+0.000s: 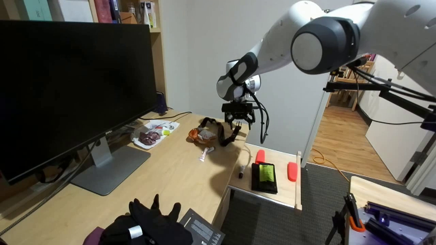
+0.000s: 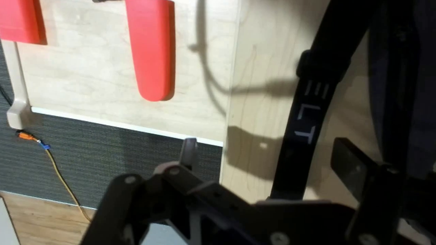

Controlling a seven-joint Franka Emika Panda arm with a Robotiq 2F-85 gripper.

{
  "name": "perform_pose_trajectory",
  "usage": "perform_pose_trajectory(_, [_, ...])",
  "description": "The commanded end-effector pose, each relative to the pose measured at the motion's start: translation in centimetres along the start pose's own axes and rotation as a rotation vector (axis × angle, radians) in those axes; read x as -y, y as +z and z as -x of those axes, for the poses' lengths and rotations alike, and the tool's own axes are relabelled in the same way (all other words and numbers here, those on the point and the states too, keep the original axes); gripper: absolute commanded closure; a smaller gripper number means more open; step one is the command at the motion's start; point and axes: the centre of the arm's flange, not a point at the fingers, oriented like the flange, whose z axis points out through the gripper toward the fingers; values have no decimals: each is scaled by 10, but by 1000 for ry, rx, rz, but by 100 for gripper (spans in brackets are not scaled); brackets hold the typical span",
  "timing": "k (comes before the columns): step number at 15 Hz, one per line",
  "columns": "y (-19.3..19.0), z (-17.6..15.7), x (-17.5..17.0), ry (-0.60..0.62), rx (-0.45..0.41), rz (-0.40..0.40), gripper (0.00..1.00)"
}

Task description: Pick up the bag belt and place it on the center of table

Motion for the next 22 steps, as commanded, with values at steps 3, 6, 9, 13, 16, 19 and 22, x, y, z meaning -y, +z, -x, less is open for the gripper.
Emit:
perform_pose_trajectory(3, [19,-23,20,42,23,-102,0])
perform_pose_trajectory(6, [28,-23,25,43,39,-130,0])
perform_pose_trajectory(9, [33,-22,29,42,27,-170,0])
perform_pose_trajectory(13, [30,-25,23,48,4,-232,0])
perform_pose_trajectory(16, [24,-33,19,60,-11,-286,0])
perform_pose_trajectory(19, [27,-37,17,48,16,-301,0])
perform_pose_trajectory(22, [32,-33,17,4,63,-305,0])
